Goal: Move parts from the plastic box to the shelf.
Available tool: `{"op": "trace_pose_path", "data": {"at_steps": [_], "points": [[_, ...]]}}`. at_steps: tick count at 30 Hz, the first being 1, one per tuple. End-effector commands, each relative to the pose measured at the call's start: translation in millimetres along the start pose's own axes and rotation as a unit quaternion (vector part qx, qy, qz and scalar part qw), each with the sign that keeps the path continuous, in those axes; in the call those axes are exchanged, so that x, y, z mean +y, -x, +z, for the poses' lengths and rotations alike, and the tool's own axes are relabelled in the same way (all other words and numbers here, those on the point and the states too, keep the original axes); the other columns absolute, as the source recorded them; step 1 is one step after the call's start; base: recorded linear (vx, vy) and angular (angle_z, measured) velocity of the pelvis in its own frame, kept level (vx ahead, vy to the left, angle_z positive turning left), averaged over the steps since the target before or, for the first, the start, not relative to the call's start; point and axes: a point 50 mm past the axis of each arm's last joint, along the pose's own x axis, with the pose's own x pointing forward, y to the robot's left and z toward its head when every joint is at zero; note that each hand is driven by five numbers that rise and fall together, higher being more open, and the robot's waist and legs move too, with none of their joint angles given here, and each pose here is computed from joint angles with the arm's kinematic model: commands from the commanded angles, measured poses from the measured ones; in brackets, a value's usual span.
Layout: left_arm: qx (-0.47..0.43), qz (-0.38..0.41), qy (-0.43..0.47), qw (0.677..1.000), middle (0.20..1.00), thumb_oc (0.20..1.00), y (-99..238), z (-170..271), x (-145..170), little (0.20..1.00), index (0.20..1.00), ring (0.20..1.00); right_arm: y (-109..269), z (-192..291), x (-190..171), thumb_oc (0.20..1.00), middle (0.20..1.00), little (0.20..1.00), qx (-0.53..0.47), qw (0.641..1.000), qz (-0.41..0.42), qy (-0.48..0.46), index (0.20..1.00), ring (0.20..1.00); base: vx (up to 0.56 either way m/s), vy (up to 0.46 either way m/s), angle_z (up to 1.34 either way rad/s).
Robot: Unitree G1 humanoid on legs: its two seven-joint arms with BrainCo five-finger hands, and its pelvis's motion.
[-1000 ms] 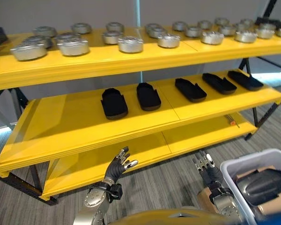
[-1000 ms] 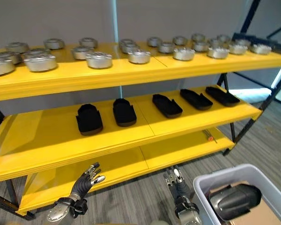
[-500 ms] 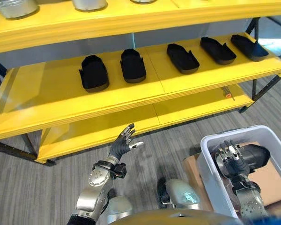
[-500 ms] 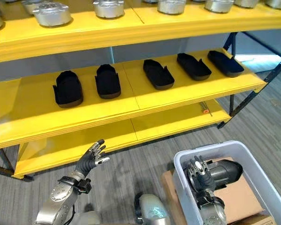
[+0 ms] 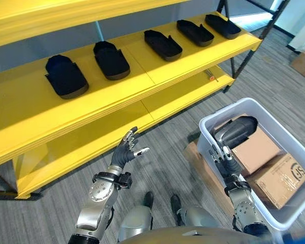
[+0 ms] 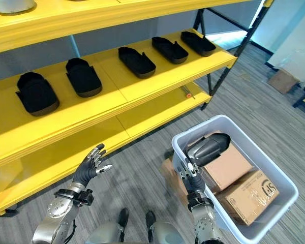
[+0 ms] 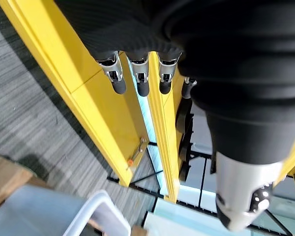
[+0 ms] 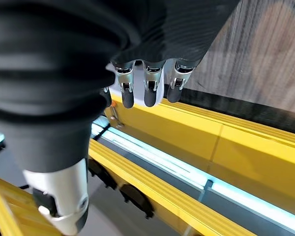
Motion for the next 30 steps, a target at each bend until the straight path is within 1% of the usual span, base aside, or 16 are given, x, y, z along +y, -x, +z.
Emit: {"op": "trace_pose_path", "data": {"at_steps": [1,2,3,4,6,8,10,12,16,18,20,22,27,30], "points": [[-0.038,0.009,0.019,0.999,1.0,1.0,3.9,11.5,2.1,1.0,1.0,1.0,-5.0,15.6,15.7,1.0,1.0,1.0,-0.03,0.998,0.039,0.029,1.0,1.0,0.06,0.146,-0.61],[-0.042,0.016,0.008,0.999,1.0,1.0,3.0,14.6,4.9,1.0,1.0,1.0,-10.4,10.5,27.2,1.0,1.0,1.0,-0.027,0.998,0.06,0.012,1.0,1.0,0.05,0.115,-1.01],[-0.042,0.016,0.008,0.999,1.0,1.0,2.9,14.7,5.0,1.0,1.0,1.0,-10.5,10.6,27.3,1.0,1.0,1.0,-0.027,0.998,0.06,0.012,1.0,1.0,0.1,0.063,-2.26],[-0.044,0.036,0.02,0.998,1.0,1.0,8.8,12.2,6.2,1.0,1.0,1.0,-14.6,2.6,37.0,1.0,1.0,1.0,-0.019,0.997,0.076,-0.01,1.0,1.0,0.06,-0.039,-2.65],[-0.039,0.042,0.026,0.998,1.0,1.0,14.3,8.0,5.7,1.0,1.0,1.0,-14.7,-0.8,37.6,1.0,1.0,1.0,-0.011,0.997,0.079,-0.012,1.0,1.0,0.06,-0.045,-2.5],[-0.039,0.06,0.041,0.997,1.0,1.0,23.5,4.9,7.1,1.0,1.0,1.0,-17.1,-2.8,41.0,1.0,1.0,1.0,-0.002,0.996,0.087,-0.022,1.0,1.0,0.13,-0.129,-1.82],[-0.041,0.064,0.042,0.996,1.0,1.0,25.9,4.0,7.5,1.0,1.0,1.0,-19.3,-7.7,41.0,1.0,1.0,1.0,0.011,0.996,0.086,-0.02,1.0,1.0,0.17,-0.167,-1.58],[-0.047,0.066,0.043,0.996,1.0,1.0,21.5,5.8,6.8,1.0,1.0,1.0,-20.0,-7.7,42.7,1.0,1.0,1.0,0.008,0.996,0.089,-0.024,1.0,1.0,0.21,-0.164,-0.5],[-0.04,0.055,0.04,0.997,1.0,1.0,16.2,3.0,2.5,1.0,1.0,1.0,-16.2,-3.5,35.2,1.0,1.0,1.0,-0.002,0.997,0.075,-0.025,1.0,1.0,0.19,-0.146,0.15],[-0.022,0.027,0.076,0.996,1.0,1.0,12.7,-7.2,-14.0,1.0,1.0,1.0,-8.0,9.5,14.8,1.0,1.0,1.0,-0.023,0.999,0.043,-0.014,1.0,1.0,0.34,-0.292,0.14],[-0.02,0.024,0.081,0.996,1.0,1.0,12.3,-8.7,-16.2,1.0,1.0,1.0,-7.3,11.2,11.6,1.0,1.0,1.0,-0.025,0.999,0.037,-0.011,1.0,1.0,0.17,-0.205,0.38],[-0.02,0.029,0.081,0.996,1.0,1.0,15.2,-7.6,-11.3,1.0,1.0,1.0,-5.9,12.1,9.4,1.0,1.0,1.0,-0.025,0.999,0.036,-0.011,1.0,1.0,0.31,-0.163,-0.05],[-0.033,0.05,0.074,0.995,1.0,1.0,15.5,-1.3,-1.4,1.0,1.0,1.0,-5.0,15.1,3.9,1.0,1.0,1.0,-0.03,0.999,0.026,-0.002,1.0,1.0,0.26,0.14,-0.92],[-0.032,0.049,0.079,0.995,1.0,1.0,12.5,-2.0,-2.3,1.0,1.0,1.0,-6.0,17.1,5.4,1.0,1.0,1.0,-0.034,0.999,0.03,0.002,1.0,1.0,0.2,0.29,-0.62]]}}
